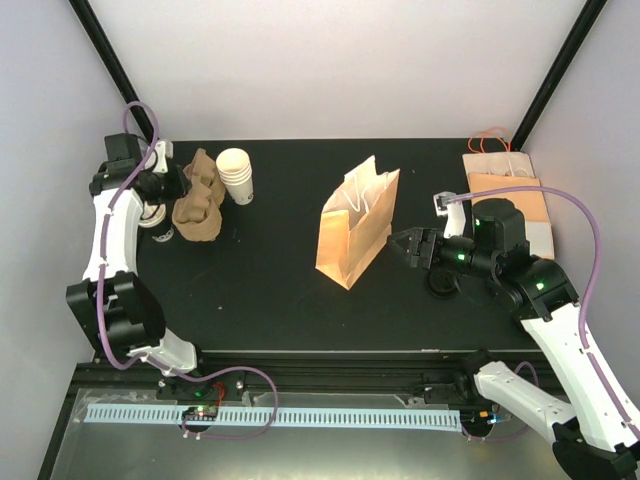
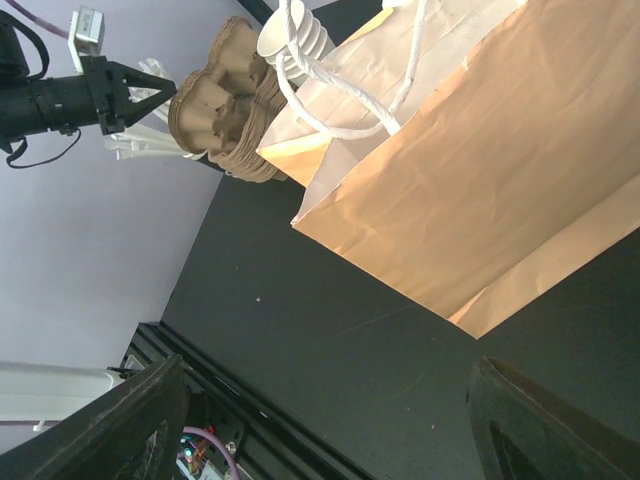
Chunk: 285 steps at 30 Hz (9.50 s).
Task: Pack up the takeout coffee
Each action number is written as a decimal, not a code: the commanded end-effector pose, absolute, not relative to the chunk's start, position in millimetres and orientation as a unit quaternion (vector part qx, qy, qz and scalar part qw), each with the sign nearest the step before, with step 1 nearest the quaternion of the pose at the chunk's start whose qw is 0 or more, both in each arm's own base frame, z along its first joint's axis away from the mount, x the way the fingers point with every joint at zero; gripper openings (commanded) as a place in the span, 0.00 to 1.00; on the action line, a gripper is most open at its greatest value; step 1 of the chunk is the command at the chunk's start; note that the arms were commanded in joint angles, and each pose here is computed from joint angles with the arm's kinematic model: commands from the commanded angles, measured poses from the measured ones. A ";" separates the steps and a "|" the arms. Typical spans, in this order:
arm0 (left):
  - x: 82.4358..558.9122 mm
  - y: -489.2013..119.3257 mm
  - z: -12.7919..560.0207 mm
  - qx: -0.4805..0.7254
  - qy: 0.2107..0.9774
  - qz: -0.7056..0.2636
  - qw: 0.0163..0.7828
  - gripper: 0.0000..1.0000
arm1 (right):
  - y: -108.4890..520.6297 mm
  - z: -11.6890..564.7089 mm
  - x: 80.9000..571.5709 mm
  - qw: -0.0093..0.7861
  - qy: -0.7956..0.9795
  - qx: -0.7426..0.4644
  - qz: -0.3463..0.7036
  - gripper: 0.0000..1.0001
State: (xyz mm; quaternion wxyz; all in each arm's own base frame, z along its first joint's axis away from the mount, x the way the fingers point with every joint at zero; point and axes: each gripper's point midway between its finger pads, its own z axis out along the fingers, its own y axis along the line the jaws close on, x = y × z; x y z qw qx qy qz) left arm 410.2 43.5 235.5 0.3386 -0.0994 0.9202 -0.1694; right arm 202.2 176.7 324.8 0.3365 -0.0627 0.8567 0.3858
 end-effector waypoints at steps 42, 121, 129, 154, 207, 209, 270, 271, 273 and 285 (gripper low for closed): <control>373.9 27.2 291.3 -0.071 0.896 -0.096 0.427 0.13 | 184.1 330.0 201.7 0.329 0.848 -0.068 0.410 0.79; 177.8 -225.6 78.0 0.185 0.937 -0.282 0.091 0.33 | 384.0 62.5 168.5 0.170 0.803 -0.006 0.571 0.26; 174.1 -233.3 78.8 0.187 0.931 -0.304 0.078 0.28 | 387.9 61.5 170.9 0.164 0.801 -0.006 0.576 0.26; 175.2 -205.9 89.0 0.221 0.955 -0.170 0.097 0.37 | 362.1 77.4 188.6 0.179 0.756 0.040 0.628 0.24; 165.4 -240.6 110.5 0.243 0.926 -0.275 0.090 0.09 | 369.4 101.5 178.0 0.171 0.727 0.019 0.665 0.28; 164.6 -240.8 110.3 0.241 0.924 -0.282 0.090 0.09 | 370.1 105.1 178.2 0.172 0.723 0.019 0.668 0.28; 159.4 -241.5 133.5 0.157 0.851 -0.492 0.090 0.11 | 374.2 146.7 181.5 0.124 0.682 0.075 0.717 0.18; 159.1 -241.9 133.8 0.160 0.850 -0.493 0.090 0.11 | 374.3 145.2 181.9 0.123 0.683 0.076 0.716 0.18; 158.8 -242.8 135.3 0.164 0.848 -0.496 0.091 0.11 | 375.2 143.1 181.1 0.120 0.685 0.075 0.714 0.18; 159.6 -245.7 135.6 0.181 0.842 -0.500 0.091 0.16 | 384.2 134.3 180.1 0.108 0.713 0.061 0.690 0.11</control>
